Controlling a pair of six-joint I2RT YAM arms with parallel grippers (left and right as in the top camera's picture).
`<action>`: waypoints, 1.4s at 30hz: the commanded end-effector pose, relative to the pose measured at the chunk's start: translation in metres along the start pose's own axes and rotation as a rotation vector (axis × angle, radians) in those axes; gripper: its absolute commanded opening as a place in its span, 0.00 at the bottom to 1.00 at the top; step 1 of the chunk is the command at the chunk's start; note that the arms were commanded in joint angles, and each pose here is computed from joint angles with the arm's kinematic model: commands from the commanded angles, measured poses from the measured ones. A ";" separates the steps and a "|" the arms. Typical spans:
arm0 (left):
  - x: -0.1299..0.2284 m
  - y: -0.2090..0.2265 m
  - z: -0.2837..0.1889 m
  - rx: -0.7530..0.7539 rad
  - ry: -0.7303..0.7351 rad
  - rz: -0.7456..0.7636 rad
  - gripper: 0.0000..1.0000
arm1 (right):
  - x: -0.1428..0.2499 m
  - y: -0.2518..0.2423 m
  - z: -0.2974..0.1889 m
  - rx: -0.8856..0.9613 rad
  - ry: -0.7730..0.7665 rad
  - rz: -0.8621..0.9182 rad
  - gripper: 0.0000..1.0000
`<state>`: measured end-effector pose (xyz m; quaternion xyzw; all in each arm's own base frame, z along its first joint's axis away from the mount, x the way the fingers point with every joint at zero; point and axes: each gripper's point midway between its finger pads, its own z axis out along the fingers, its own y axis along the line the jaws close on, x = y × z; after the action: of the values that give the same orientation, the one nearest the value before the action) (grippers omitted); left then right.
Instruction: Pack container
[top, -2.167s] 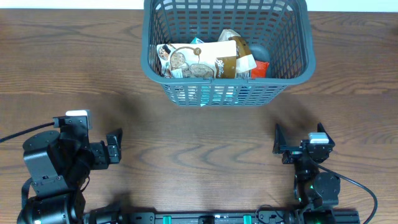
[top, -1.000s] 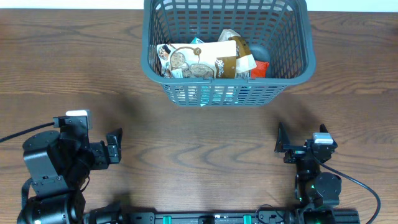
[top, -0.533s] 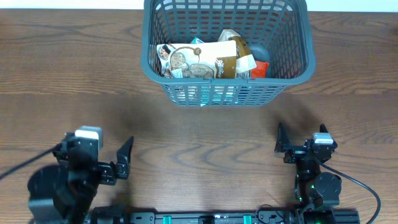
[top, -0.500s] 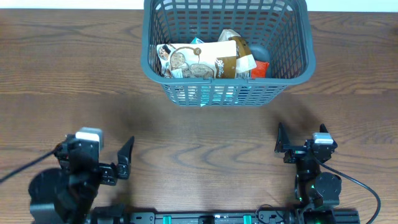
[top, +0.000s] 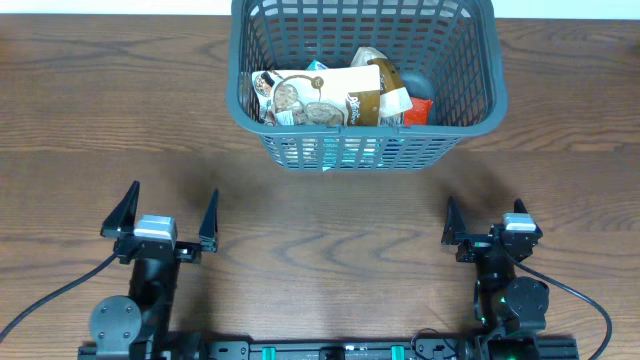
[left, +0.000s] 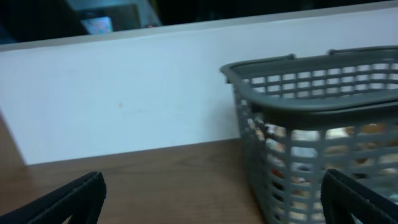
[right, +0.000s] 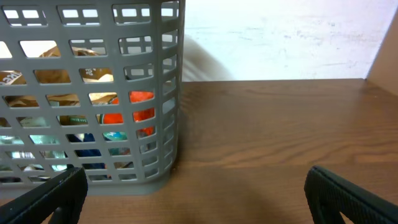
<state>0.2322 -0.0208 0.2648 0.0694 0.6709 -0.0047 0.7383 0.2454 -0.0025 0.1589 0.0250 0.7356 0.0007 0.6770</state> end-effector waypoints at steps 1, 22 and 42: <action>0.017 0.014 -0.001 -0.094 -0.002 0.002 0.99 | 0.001 -0.001 0.000 0.005 -0.003 0.011 0.99; 0.126 0.016 -0.002 -0.128 0.238 -0.008 0.99 | 0.001 -0.001 0.000 0.005 -0.003 0.011 0.99; 0.127 -0.004 -0.001 -0.022 0.240 -0.093 0.99 | 0.001 -0.001 0.000 0.005 -0.003 0.011 0.99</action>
<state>0.2450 -0.0031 0.1533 0.0168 0.7423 0.0076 0.6698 0.2454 -0.0025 0.1589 0.0252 0.7356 0.0008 0.6770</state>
